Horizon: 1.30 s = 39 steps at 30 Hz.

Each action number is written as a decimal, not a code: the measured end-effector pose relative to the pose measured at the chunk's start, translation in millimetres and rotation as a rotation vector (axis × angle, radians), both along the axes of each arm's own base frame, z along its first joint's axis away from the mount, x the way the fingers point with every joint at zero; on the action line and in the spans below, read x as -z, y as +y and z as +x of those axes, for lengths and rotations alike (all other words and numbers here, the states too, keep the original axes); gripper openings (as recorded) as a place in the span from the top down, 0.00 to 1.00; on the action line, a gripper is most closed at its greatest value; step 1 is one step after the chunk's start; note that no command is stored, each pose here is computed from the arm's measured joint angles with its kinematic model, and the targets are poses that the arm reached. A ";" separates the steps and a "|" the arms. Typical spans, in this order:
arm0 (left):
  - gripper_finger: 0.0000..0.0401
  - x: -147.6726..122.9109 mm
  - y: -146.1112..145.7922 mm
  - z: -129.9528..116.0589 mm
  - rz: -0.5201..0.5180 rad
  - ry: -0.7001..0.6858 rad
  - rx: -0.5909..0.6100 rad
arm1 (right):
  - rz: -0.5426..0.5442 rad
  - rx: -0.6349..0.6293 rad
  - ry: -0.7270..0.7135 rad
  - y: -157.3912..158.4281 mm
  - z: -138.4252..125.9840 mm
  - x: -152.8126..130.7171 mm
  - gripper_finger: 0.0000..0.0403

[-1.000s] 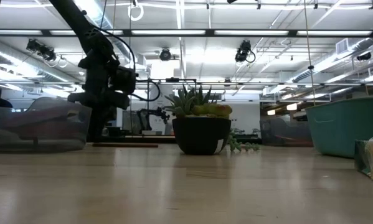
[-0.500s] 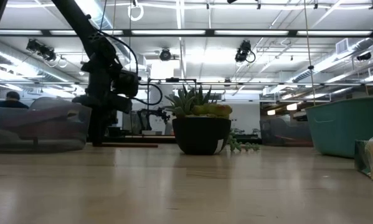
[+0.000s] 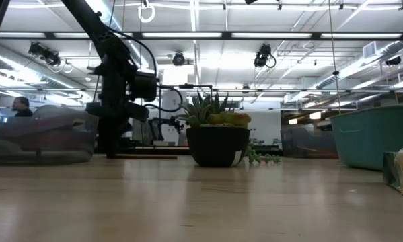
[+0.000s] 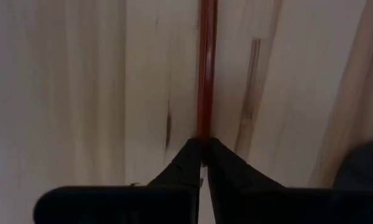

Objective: Sort crayons/erasers/pens/pencils in bins
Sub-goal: Put the brown pencil into the right black bin

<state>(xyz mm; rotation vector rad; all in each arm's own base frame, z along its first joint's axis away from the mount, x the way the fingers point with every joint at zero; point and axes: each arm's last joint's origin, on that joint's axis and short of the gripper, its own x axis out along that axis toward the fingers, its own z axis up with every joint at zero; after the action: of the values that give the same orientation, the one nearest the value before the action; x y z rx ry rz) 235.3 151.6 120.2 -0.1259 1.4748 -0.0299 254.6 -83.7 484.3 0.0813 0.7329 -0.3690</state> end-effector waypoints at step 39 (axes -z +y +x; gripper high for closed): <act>0.98 -51.3 -24.6 51.4 -0.188 -0.105 0.037 | -0.016 -0.015 0.004 -0.1 0.2 -0.2 0.88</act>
<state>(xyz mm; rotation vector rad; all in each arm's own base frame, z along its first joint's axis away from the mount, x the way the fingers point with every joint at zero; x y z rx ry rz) 286.8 127.0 171.5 -0.2455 1.3673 -0.2026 254.8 -83.8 484.5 0.0595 0.7340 -0.3606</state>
